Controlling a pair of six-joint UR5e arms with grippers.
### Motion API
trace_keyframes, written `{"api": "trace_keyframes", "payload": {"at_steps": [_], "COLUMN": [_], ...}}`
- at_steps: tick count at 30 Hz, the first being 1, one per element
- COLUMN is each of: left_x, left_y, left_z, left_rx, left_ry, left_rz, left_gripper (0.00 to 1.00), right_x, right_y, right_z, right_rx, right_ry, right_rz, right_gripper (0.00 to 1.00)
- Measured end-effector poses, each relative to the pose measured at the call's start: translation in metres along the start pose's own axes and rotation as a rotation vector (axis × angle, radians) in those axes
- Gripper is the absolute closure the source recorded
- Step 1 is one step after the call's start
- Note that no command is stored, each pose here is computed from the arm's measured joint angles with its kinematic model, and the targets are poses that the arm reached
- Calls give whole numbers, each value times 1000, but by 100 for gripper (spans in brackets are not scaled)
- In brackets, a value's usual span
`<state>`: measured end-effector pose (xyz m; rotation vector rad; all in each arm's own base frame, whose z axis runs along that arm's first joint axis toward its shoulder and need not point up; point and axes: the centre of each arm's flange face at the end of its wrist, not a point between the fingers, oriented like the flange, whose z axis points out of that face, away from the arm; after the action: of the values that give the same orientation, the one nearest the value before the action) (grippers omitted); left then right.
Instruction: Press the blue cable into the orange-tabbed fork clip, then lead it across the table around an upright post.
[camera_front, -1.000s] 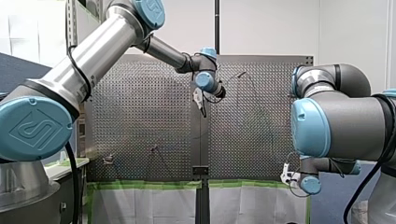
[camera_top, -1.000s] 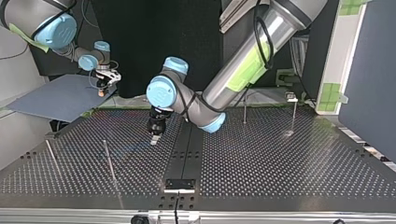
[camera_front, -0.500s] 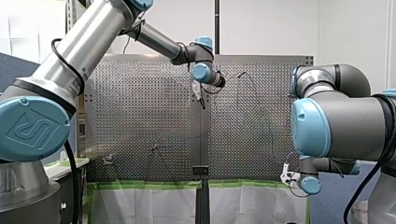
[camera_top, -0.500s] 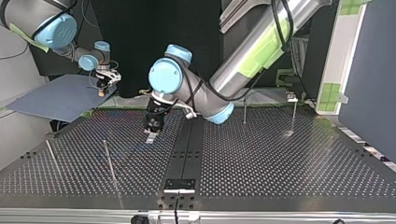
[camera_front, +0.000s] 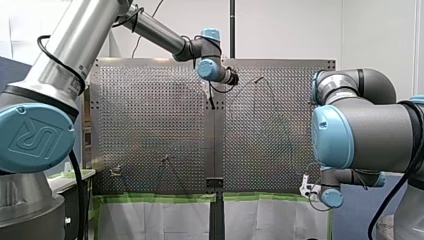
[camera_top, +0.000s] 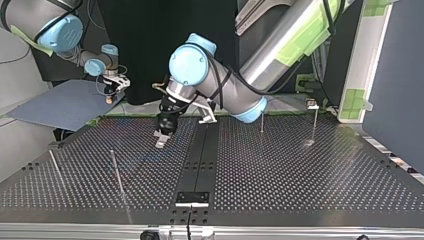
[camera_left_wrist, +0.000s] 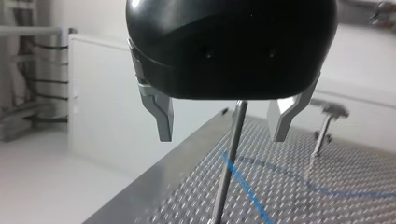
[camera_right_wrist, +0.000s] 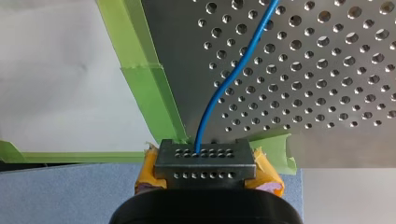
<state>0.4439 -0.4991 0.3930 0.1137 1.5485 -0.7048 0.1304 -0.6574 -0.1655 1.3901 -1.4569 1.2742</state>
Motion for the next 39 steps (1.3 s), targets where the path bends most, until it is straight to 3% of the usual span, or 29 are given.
{"api": "trace_keyframes", "payload": {"at_steps": [5, 14, 22, 32, 39], "left_x": [-9, -65, -60, -35, -51], "left_y": [-10, -41, -52, -56, -66], "left_z": [-22, -38, -30, -9, -7], "left_rx": [14, 46, 46, 36, 50], "left_ry": [35, 2, 41, 127, 142], "left_rz": [47, 90, 129, 221, 225], "left_gripper": [0, 0, 0, 0, 0], "right_x": [0, 0, 0, -1, -1], "right_y": [-1, -2, -2, -3, -3], "right_z": [0, 0, 0, 0, 0], "right_rx": [2, 3, 3, 6, 6], "right_ry": [-1, -1, -1, -2, -2], "right_rz": [1, 1, 1, 1, 1], "right_gripper": [100, 100, 100, 100, 100]}}
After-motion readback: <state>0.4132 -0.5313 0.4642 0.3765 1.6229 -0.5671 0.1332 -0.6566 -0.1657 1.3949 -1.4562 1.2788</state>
